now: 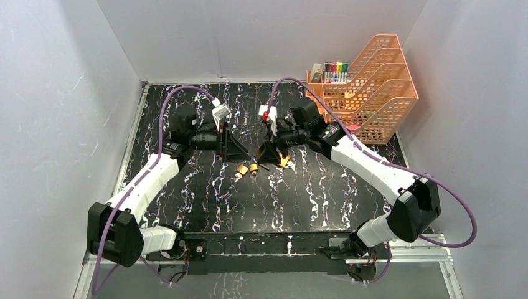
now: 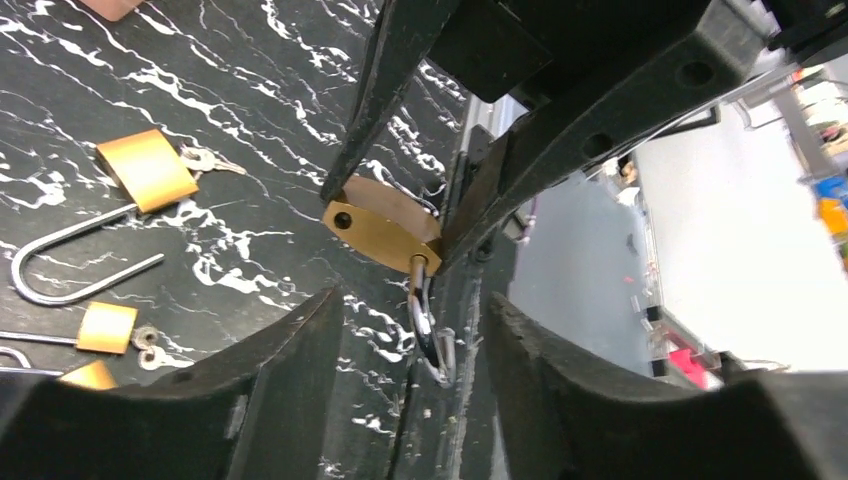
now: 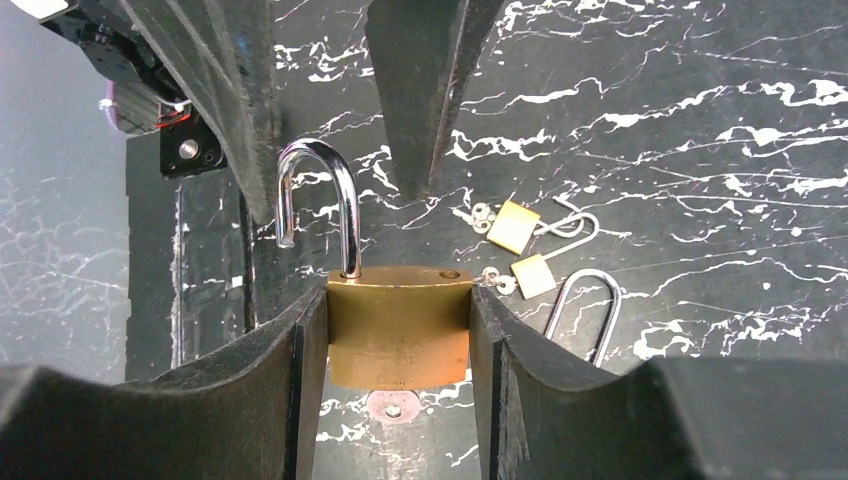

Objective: Lock with the key
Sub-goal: Lock the lock.

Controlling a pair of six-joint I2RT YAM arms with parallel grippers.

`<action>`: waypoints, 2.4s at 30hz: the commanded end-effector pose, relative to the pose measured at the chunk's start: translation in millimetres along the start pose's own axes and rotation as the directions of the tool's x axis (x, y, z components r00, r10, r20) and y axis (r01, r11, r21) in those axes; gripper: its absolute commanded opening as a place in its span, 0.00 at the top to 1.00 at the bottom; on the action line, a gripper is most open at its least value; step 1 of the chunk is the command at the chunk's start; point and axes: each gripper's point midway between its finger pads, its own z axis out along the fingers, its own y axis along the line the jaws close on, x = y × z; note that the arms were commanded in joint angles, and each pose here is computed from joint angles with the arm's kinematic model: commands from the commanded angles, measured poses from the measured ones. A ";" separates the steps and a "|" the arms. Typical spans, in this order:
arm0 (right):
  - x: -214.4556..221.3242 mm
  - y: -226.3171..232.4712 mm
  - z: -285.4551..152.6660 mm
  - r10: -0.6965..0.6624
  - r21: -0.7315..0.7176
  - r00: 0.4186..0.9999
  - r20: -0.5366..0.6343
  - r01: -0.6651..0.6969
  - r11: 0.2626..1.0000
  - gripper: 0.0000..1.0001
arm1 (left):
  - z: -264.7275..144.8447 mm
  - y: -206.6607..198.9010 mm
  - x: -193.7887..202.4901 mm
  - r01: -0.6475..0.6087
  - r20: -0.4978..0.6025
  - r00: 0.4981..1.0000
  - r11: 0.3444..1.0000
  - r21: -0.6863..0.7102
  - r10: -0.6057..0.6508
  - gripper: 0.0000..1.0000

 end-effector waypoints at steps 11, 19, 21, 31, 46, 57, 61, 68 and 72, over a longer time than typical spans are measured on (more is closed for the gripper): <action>-65.3 6.8 -35.3 -0.105 0.091 0.984 0.146 0.092 0.992 0.25 | 2.9 -19.9 -4.0 -0.117 0.001 0.993 0.993 0.018 0.117 1.00; -115.1 -25.1 -149.9 -0.342 0.547 0.767 0.542 -0.014 0.837 0.01 | -7.9 -44.8 -74.9 -0.363 0.230 0.899 0.928 -0.081 0.372 1.00; -111.3 -6.7 -154.9 -0.403 0.523 0.691 0.600 0.043 0.852 0.01 | -8.2 -55.2 -89.4 -0.409 0.270 0.871 0.910 -0.061 0.410 1.00; -113.7 34.0 -122.5 -0.434 0.297 0.645 0.629 0.317 0.901 0.09 | -9.6 -96.4 -125.7 -0.562 0.392 0.775 0.825 0.069 0.495 1.00; -130.8 33.9 -111.7 -0.379 0.187 0.656 0.653 0.345 0.920 0.32 | -18.7 -116.7 -147.6 -0.587 0.495 0.715 0.808 0.041 0.494 1.00; -143.0 33.1 -110.8 -0.348 0.152 0.636 0.689 0.343 0.927 0.51 | -15.8 -114.8 -142.1 -0.594 0.489 0.717 0.802 0.055 0.498 1.00; -146.9 35.1 -108.3 -0.324 0.108 0.643 0.694 0.352 0.930 0.73 | -14.0 -111.9 -139.7 -0.595 0.480 0.721 0.801 0.059 0.500 1.00; -145.6 30.9 -100.8 -0.247 0.004 0.729 0.638 0.318 0.948 1.00 | -11.1 -110.4 -135.1 -0.577 0.453 0.752 0.811 0.101 0.479 0.72; -139.9 31.6 -113.9 -0.230 -0.042 0.764 0.603 0.318 0.947 1.00 | -13.9 -113.4 -130.0 -0.576 0.427 0.763 0.811 0.107 0.486 0.02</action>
